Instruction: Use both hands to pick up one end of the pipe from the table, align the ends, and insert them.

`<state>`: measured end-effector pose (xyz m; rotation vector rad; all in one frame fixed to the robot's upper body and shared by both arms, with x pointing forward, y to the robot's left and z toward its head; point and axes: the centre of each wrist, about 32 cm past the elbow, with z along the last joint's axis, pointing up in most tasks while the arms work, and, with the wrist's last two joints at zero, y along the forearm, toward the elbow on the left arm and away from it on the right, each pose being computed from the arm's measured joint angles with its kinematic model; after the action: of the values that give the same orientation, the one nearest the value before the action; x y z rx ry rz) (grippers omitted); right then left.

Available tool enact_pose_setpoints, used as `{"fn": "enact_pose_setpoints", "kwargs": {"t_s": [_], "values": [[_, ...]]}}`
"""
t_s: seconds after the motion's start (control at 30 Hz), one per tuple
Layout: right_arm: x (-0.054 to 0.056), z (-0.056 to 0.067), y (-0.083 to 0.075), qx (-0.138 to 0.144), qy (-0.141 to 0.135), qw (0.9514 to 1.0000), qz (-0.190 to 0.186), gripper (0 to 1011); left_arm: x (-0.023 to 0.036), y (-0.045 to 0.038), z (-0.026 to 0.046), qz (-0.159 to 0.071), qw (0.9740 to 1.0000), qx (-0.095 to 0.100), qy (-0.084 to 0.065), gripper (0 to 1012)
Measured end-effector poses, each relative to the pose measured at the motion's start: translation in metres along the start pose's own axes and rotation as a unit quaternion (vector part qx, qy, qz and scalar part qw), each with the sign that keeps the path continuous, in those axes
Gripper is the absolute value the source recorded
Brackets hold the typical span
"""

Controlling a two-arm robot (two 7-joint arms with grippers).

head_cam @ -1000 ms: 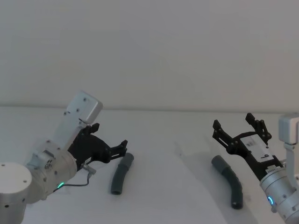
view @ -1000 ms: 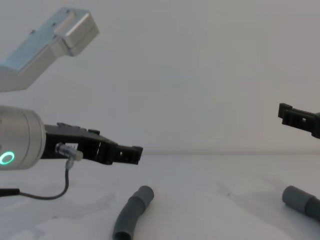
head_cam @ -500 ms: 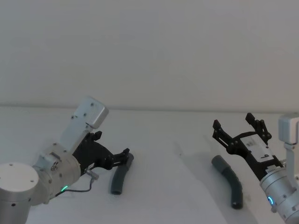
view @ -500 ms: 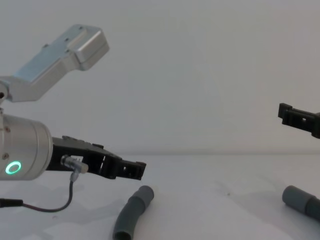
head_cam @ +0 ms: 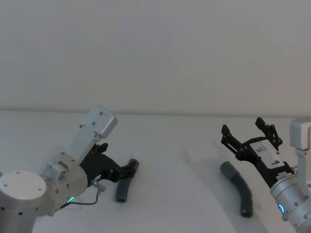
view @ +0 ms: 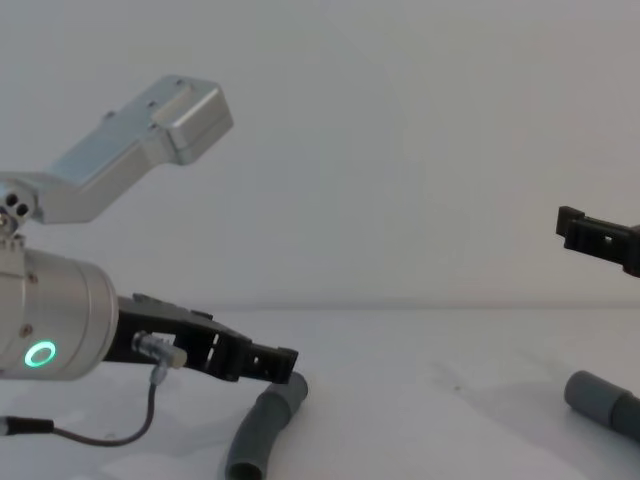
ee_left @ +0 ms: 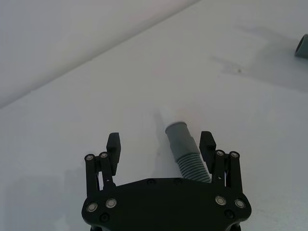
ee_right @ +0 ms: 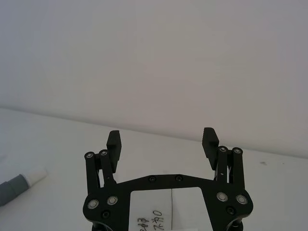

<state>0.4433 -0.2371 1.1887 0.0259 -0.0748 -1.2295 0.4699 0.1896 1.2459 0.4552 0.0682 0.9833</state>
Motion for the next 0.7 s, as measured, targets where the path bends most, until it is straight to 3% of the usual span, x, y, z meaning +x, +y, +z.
{"fn": "enact_pose_setpoints", "kwargs": {"t_s": [0.7], "values": [[0.000, 0.000, 0.000, 0.000, 0.000, 1.0000, 0.000, 1001, -0.0098, -0.0116, -0.0025, -0.006, 0.9997, 0.023, 0.011, 1000]]}}
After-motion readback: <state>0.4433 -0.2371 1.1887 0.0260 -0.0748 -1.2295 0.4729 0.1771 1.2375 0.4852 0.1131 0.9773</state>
